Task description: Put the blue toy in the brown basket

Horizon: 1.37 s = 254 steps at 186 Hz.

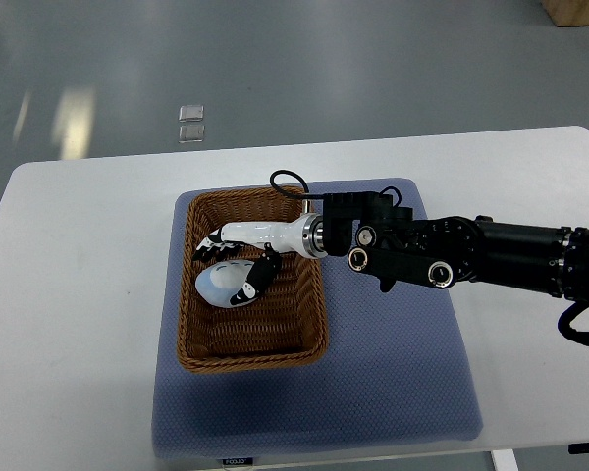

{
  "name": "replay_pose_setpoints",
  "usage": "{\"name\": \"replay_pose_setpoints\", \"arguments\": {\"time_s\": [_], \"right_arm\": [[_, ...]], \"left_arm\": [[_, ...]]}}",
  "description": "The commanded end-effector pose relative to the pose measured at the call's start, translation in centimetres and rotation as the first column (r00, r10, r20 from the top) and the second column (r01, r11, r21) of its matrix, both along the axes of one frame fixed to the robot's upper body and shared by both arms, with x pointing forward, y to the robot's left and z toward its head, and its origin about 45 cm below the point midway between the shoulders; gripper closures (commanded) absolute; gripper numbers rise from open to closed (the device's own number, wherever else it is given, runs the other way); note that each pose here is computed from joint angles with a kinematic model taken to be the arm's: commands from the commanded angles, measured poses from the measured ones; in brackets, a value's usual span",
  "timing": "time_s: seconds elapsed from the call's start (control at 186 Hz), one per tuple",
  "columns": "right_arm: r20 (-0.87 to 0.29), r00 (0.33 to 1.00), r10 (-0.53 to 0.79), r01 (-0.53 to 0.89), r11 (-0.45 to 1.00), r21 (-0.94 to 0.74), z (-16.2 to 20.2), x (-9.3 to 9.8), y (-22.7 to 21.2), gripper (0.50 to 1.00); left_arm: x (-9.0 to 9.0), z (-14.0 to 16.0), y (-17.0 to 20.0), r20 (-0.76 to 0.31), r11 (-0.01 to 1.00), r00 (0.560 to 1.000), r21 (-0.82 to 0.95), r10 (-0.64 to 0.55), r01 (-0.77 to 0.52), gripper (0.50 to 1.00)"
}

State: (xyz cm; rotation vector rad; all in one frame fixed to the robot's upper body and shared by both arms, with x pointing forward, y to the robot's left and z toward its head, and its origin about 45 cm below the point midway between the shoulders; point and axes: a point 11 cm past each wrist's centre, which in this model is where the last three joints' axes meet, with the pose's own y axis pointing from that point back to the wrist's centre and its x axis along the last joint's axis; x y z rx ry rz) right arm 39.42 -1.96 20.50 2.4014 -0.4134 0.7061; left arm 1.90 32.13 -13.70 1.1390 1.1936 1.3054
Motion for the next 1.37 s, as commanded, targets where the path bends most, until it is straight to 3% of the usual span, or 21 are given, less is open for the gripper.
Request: {"name": "replay_pose_setpoints", "arguments": {"time_s": [0.0,0.194,0.339,0.511,0.651,0.72,0.823,1.016,1.36], "right_arm": [[0.044,0.998,-0.037,0.034,0.998,0.058,3.5,2.1,-0.9,0.668],[0.047,0.991,-0.129,0.12,0.979,0.168,8.7,4.8,-4.3,0.648],[-0.018,0.968,-0.25,0.241,0.91,0.337,12.5,6.9,-7.8,0.64],[-0.264,0.892,-0.367,0.449,0.652,0.611,13.5,8.3,-13.2,0.64],[-0.521,0.783,-0.34,0.618,0.329,0.714,11.5,8.3,-17.2,0.638],[-0.627,0.725,-0.287,0.683,0.18,0.708,9.8,8.0,-18.5,0.597],[-0.739,0.641,-0.208,0.756,0.008,0.654,6.5,7.0,-19.8,0.593],[-0.813,0.555,-0.178,0.814,-0.087,0.574,1.4,5.2,-19.8,0.591],[-0.829,0.534,-0.166,0.826,-0.109,0.554,-1.7,3.7,-20.8,0.591]], "left_arm": [[0.0,0.0,0.0,0.0,1.0,1.0,0.002,0.001,-0.001,0.5],[-0.1,0.0,0.2,-0.002,1.0,1.0,0.007,0.001,-0.001,0.5],[0.0,0.0,0.2,0.0,1.0,1.0,0.007,0.002,-0.002,0.5],[0.0,0.0,0.0,0.0,1.0,1.0,0.001,0.0,0.0,0.5],[0.0,0.0,0.0,0.0,1.0,1.0,0.001,0.0,0.0,0.5],[0.0,0.0,0.0,0.0,1.0,1.0,0.001,0.0,0.0,0.5],[-0.1,0.0,0.0,-0.001,1.0,1.0,0.001,-0.001,0.001,0.5],[-0.1,0.0,0.0,-0.001,1.0,1.0,0.001,-0.001,0.001,0.5],[-0.1,0.0,0.0,-0.001,1.0,1.0,0.001,-0.001,0.001,0.5]]}}
